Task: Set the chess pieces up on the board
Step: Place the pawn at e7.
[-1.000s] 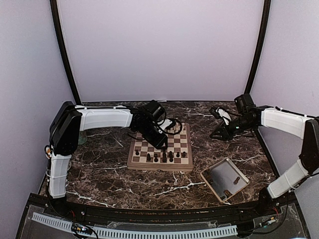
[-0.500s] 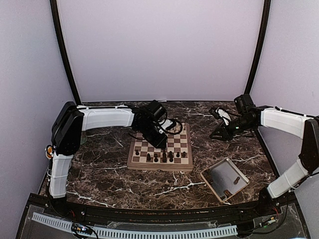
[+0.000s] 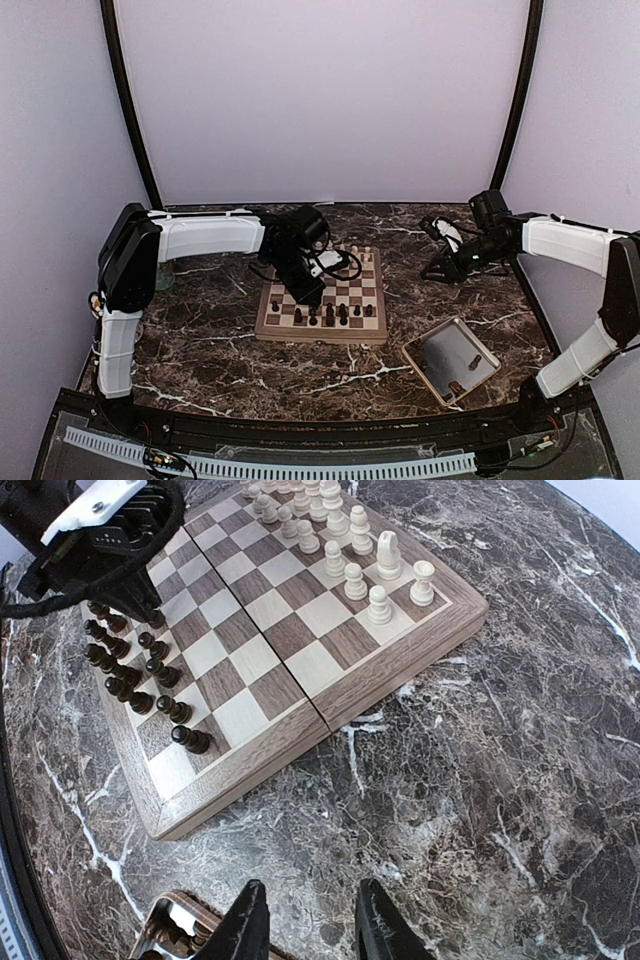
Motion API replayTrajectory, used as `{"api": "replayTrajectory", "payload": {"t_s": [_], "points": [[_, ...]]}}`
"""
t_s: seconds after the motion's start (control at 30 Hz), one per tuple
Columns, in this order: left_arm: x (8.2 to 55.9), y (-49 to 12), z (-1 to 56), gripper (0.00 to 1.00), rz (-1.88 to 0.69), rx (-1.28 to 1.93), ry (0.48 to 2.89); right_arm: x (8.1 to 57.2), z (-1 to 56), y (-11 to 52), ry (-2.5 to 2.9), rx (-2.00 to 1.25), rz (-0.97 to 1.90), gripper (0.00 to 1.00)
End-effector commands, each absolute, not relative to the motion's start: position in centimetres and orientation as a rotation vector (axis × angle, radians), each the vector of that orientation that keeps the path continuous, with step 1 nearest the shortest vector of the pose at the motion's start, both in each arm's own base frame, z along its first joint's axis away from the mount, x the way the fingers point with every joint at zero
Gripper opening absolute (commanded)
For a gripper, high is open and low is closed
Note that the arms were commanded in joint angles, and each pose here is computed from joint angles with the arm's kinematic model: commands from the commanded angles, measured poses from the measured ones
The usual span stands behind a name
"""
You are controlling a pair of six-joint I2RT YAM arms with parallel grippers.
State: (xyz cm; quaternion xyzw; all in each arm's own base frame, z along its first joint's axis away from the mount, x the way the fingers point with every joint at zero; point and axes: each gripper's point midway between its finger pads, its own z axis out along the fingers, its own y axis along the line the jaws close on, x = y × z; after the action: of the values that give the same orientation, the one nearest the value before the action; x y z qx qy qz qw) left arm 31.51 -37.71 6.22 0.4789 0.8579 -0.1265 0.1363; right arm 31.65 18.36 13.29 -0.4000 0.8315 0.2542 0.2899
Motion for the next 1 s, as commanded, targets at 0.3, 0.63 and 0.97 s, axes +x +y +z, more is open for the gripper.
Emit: {"api": "replayTrajectory", "payload": {"t_s": [0.3,0.63,0.97], "points": [[29.5,-37.3,7.7,0.10,-0.458,1.450,2.465,32.0,13.0,18.4,2.223,-1.068,0.689,0.31],[30.5,-37.2,8.6,0.21,-0.402,1.421,2.442,31.9,13.5,18.5,2.214,-1.068,0.703,0.31],[31.6,-37.3,14.2,0.26,-0.393,1.359,2.316,31.2,15.6,17.1,2.237,-1.120,0.590,0.31]]}}
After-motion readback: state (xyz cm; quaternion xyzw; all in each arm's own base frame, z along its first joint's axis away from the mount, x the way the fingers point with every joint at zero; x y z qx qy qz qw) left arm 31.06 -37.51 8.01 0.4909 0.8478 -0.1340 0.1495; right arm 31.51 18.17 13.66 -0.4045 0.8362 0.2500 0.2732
